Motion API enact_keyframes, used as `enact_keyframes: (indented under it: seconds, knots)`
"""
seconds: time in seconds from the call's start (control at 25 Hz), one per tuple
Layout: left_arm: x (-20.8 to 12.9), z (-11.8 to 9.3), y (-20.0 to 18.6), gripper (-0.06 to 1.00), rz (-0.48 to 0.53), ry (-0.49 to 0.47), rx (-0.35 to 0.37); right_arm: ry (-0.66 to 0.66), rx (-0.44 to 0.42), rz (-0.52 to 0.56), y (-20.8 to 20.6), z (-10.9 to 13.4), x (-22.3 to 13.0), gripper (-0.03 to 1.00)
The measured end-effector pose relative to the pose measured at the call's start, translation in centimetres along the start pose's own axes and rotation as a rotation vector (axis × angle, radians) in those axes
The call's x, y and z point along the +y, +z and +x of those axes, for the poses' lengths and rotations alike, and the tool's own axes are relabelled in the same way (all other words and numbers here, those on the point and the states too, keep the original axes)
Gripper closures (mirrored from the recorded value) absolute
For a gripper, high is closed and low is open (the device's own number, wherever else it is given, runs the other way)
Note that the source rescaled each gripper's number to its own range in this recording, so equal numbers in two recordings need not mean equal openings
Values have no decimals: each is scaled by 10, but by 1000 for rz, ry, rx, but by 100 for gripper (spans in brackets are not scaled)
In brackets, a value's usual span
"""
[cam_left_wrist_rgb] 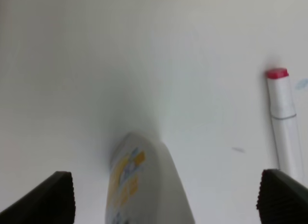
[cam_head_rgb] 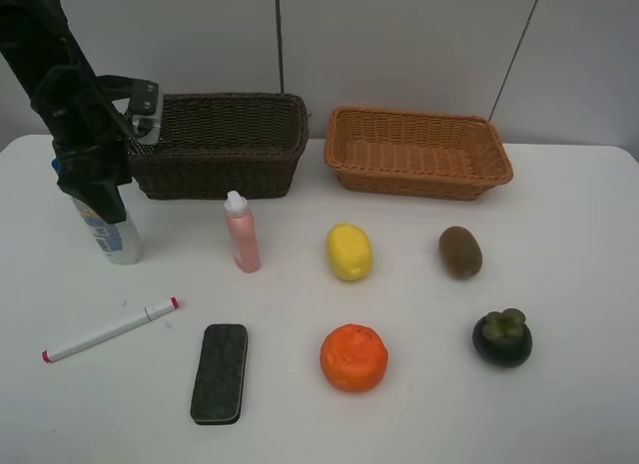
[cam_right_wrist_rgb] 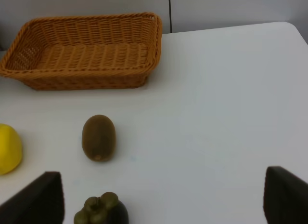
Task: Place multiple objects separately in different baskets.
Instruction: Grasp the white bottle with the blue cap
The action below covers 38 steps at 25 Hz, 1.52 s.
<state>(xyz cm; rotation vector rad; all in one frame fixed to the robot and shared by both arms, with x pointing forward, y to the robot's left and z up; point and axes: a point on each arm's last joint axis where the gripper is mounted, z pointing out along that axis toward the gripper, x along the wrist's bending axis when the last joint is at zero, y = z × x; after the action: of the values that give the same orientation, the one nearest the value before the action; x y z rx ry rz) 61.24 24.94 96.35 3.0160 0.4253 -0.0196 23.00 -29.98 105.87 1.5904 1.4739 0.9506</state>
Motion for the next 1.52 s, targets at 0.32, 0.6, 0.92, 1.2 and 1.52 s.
enact_keyframes:
  seconds: [0.32, 0.6, 0.92, 1.2, 1.52]
  knots:
    - [-8, 3, -1, -5, 92, 19, 29, 0, 0, 0, 0, 0, 0, -1]
    - [-8, 4, -1, -5, 85, 14, 45, 0, 0, 0, 0, 0, 0, -1]
    - [-7, 5, -1, 6, 79, -63, 58, 0, 0, 0, 0, 0, 0, -1]
    - [-9, 2, -1, 55, 94, -62, 24, 0, 0, 0, 0, 0, 0, -1]
    - [-7, 1, 0, 57, 73, -73, 15, 0, 0, 0, 0, 0, 0, -1]
